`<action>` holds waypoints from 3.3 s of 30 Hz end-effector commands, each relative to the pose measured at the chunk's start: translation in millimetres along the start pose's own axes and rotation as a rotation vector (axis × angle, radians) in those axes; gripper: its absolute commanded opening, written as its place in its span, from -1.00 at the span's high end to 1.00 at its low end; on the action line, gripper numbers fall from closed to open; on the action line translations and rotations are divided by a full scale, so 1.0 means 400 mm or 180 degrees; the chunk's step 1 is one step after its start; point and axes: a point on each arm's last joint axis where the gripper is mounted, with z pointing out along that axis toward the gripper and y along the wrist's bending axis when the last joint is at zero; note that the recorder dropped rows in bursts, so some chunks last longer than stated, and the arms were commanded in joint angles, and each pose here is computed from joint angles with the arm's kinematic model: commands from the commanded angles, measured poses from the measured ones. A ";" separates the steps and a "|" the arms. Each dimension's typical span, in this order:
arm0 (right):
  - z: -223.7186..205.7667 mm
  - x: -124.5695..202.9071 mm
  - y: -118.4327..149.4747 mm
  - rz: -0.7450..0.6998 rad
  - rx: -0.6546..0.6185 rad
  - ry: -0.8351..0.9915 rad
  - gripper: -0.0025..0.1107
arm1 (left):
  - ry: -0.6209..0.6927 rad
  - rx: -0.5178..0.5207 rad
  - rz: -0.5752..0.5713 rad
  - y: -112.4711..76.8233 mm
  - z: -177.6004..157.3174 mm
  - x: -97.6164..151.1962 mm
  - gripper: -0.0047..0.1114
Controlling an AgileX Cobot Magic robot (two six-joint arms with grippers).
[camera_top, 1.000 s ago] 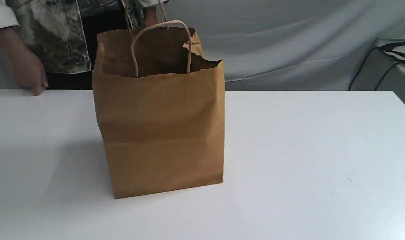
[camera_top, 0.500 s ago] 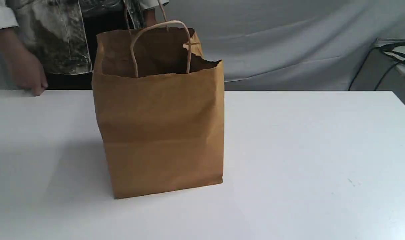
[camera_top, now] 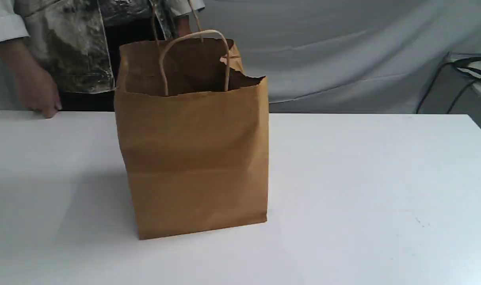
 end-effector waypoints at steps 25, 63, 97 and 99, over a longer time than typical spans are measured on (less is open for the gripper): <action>0.000 -0.001 0.001 0.0048 -0.0020 -0.0038 0.96 | 0.1114 0.0083 -0.0068 0.241 -0.107 0.151 0.92; 0.000 -0.001 0.001 0.0048 -0.0020 -0.0038 0.96 | 0.1247 0.0057 -0.0019 0.245 -0.103 0.162 0.92; 0.000 -0.001 0.001 0.0048 -0.0020 -0.0038 0.96 | 0.1798 0.0398 -0.0389 0.298 -0.384 0.920 0.92; 0.000 -0.001 0.001 0.0048 -0.0020 -0.0038 0.96 | 0.1749 0.0411 -0.0403 0.299 -0.404 0.951 0.92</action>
